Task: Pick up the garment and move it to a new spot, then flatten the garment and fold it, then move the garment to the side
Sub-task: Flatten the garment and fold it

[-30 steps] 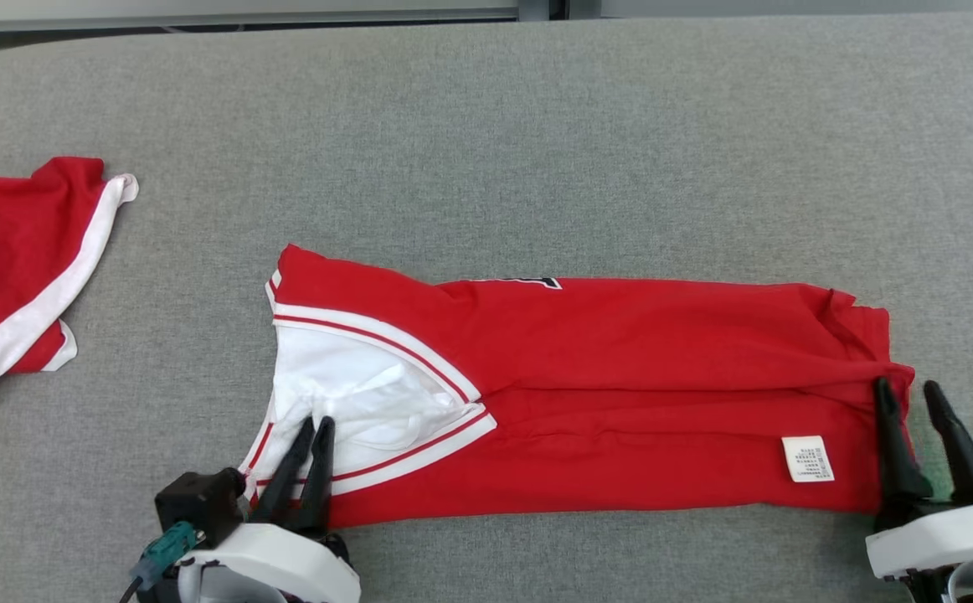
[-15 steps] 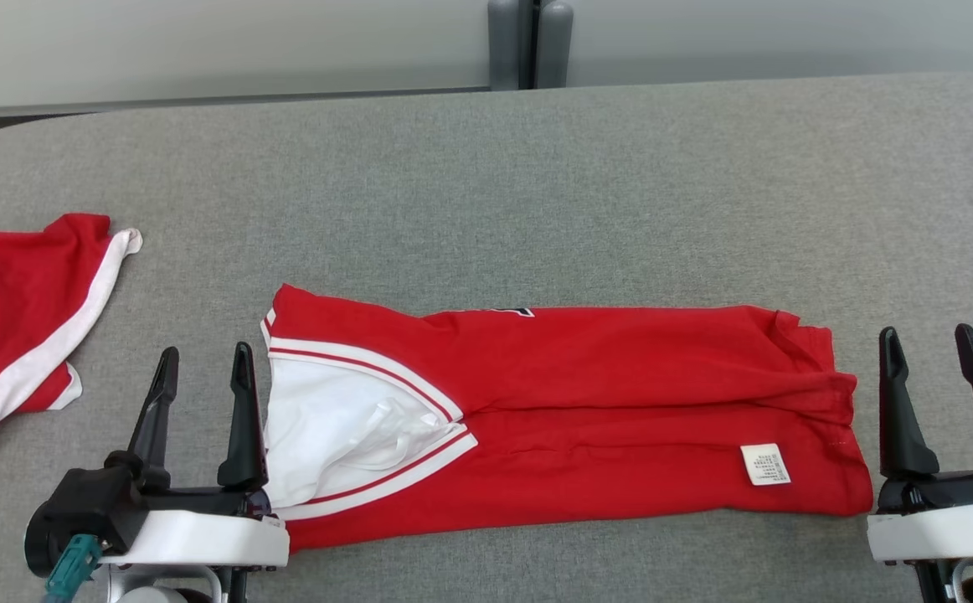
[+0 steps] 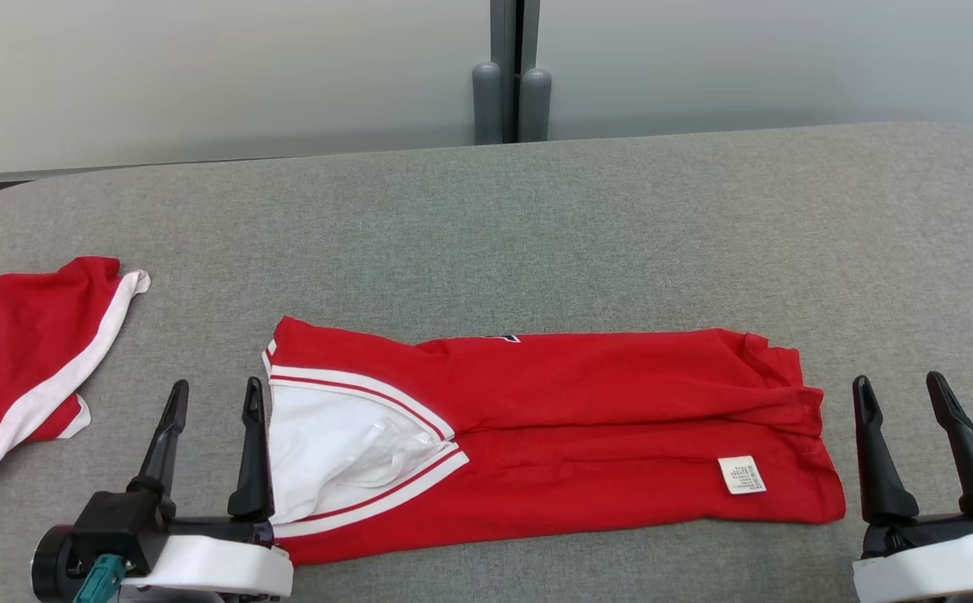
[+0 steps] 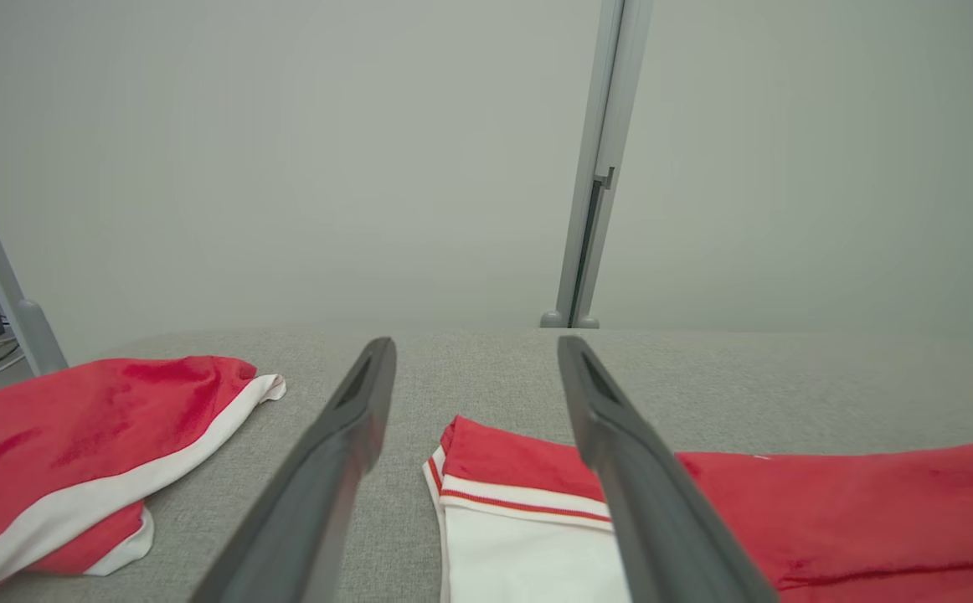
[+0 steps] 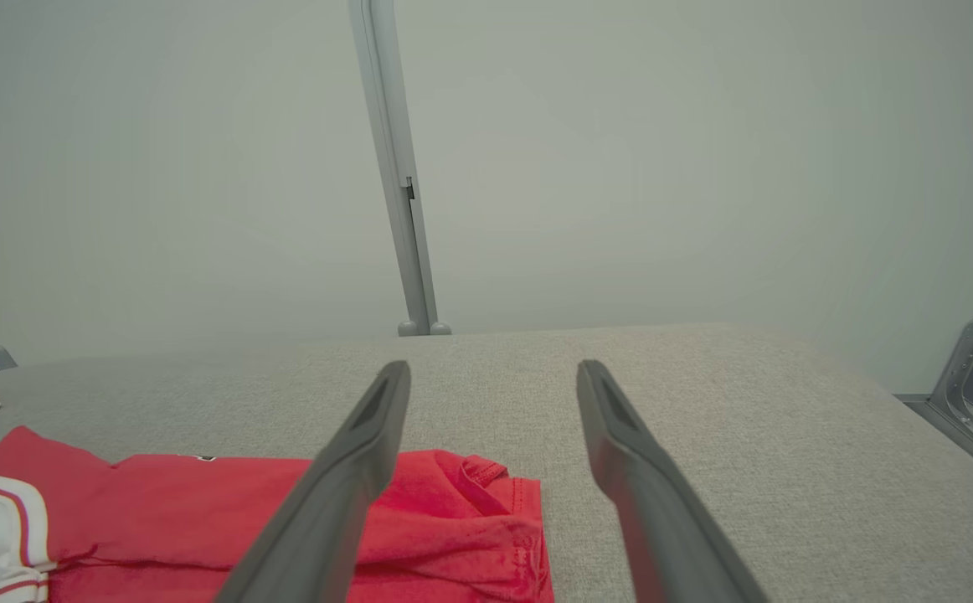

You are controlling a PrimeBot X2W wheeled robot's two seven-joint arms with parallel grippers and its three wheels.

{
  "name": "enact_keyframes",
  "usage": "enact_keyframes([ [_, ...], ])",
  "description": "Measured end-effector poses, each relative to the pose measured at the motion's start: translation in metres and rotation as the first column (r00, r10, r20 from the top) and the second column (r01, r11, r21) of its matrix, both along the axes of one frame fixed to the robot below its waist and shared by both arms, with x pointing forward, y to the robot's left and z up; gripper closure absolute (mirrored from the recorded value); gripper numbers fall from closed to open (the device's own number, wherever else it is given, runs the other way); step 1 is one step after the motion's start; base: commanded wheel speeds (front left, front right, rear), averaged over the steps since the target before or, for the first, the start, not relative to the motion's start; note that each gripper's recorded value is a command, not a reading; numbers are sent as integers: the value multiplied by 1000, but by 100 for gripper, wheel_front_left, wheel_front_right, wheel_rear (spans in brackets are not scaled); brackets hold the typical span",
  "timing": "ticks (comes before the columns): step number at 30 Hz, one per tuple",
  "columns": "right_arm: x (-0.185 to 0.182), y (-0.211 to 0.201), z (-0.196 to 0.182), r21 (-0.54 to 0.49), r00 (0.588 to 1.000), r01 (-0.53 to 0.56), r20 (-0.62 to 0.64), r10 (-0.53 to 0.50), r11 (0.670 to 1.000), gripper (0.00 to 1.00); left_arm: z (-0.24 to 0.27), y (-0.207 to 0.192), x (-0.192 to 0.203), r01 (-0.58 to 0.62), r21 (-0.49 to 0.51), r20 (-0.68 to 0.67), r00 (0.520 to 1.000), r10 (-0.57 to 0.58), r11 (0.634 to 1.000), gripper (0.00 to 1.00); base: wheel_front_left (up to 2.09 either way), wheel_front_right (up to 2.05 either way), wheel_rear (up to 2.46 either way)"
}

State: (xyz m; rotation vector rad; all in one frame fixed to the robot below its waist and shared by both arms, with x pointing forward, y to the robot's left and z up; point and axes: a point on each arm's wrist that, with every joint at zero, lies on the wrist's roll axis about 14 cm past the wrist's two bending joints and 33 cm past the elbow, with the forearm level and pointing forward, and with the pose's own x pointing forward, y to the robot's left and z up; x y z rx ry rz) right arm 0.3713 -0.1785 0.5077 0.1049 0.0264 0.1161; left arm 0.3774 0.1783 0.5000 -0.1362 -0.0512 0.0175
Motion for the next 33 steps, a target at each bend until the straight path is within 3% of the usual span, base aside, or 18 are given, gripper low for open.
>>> enact_keyframes([
  [13,6,-7,-16,-19,998,14,-53,-15,1000,0,-10,-4,6,11,-10,-26,1000,-11,1000,0,0,0,0],
  [20,22,-21,-80,-33,969,34,-243,-41,999,0,-16,-9,25,22,-28,-31,999,-23,999,0,0,0,0],
  [24,30,-8,-120,-2,937,7,-348,-7,1000,0,-25,-8,32,13,-39,-54,998,-15,999,0,0,0,0],
  [31,31,7,-157,24,889,-22,-456,31,999,0,-36,-3,37,1,-28,-78,997,-3,1000,0,0,0,0],
  [33,30,10,-161,25,877,-32,-480,40,999,62,-35,-1,40,-6,-24,-74,997,5,1000,0,0,0,0],
])
